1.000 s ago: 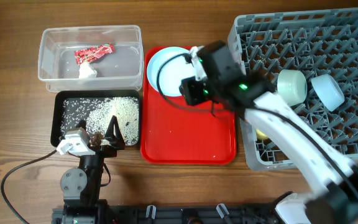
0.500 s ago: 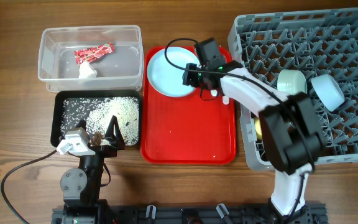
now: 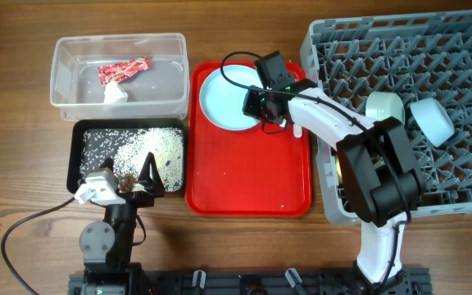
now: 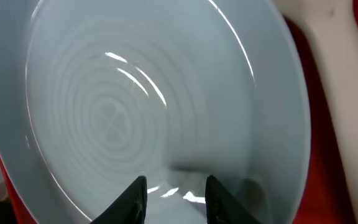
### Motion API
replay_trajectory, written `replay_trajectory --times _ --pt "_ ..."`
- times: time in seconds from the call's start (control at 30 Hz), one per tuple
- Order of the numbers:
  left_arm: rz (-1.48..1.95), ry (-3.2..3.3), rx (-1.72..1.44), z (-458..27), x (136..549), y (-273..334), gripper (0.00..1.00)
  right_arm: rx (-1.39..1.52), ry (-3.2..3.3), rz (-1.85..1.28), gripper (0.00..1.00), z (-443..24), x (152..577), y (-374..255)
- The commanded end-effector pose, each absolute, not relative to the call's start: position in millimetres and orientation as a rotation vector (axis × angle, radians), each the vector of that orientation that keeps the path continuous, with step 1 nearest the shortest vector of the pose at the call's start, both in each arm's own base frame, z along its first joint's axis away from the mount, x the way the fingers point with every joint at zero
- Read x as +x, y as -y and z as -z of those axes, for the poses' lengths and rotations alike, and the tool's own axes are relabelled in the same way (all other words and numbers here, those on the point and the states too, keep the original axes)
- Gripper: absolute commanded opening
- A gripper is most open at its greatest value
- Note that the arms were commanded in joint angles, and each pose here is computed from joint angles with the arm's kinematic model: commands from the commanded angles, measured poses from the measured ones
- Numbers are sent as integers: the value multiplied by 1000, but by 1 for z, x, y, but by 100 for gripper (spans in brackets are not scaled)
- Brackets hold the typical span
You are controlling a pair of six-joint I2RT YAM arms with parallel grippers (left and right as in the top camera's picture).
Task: Sort waste into correct bins and load items into the dishwasher rack
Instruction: 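Move the right gripper to the light-blue plate on the red tray, then lift the light-blue plate with right gripper and stand it in the rack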
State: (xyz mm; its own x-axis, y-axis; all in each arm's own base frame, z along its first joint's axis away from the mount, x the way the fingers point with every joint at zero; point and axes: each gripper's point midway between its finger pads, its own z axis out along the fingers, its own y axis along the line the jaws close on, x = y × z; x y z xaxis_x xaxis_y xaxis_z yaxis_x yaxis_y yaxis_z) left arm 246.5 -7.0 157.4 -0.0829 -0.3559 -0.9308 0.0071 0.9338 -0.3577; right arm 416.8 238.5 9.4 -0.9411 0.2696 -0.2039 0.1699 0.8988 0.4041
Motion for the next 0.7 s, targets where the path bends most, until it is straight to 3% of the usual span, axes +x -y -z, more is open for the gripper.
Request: replay_trajectory --times 0.0,0.2,0.33,0.53,0.67 --pt "306 -1641 -272 -155 246 7 100 294 -2935 -523 33 2 384 -237" --pt "306 -1641 -272 -155 246 7 100 163 -3007 -472 33 -26 348 -243" --pt "306 -1641 -272 -155 246 7 100 -2 -2884 -434 38 -59 355 -248" --pt "306 -1641 -272 -155 246 7 100 283 -2772 -459 40 -111 364 -224" --pt "306 -1641 -272 -155 246 7 100 405 -2806 -363 40 -99 362 -198"
